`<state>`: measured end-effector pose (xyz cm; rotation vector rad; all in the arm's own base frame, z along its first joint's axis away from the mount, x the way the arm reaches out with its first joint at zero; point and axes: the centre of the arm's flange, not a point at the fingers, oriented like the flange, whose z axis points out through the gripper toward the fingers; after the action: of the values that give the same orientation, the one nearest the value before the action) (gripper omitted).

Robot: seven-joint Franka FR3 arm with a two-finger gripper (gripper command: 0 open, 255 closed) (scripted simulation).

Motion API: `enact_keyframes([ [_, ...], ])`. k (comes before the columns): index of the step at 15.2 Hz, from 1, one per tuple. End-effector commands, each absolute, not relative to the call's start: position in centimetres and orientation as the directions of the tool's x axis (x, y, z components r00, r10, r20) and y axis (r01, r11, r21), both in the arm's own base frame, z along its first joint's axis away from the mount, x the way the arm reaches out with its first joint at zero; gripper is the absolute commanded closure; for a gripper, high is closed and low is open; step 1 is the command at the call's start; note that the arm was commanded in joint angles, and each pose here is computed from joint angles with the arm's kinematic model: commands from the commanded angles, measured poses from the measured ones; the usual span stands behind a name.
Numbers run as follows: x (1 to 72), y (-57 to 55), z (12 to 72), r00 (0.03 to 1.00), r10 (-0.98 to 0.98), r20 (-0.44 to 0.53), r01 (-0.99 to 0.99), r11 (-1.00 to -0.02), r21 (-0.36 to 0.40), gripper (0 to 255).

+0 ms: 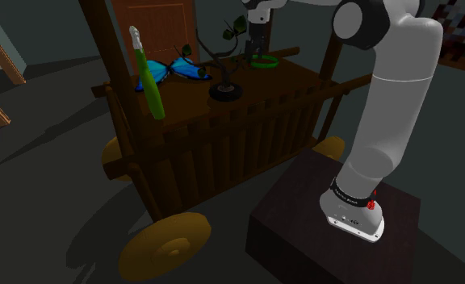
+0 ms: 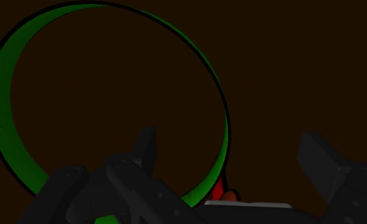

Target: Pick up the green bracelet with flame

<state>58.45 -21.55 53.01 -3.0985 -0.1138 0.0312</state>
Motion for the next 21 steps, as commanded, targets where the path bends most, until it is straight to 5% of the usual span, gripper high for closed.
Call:
enact_keyframes([
  [1, 58.4, -21.5, 52.6, 0.997, 0.074, -0.018, 0.073, -0.996, -0.041, 0],
  [2, 58.4, -21.4, 52.5, 0.997, 0.074, -0.018, 0.073, -0.996, -0.041, 255],
  [21, 58.4, -21.5, 57.8, 0.997, 0.074, -0.018, 0.073, -0.996, -0.041, 255],
])
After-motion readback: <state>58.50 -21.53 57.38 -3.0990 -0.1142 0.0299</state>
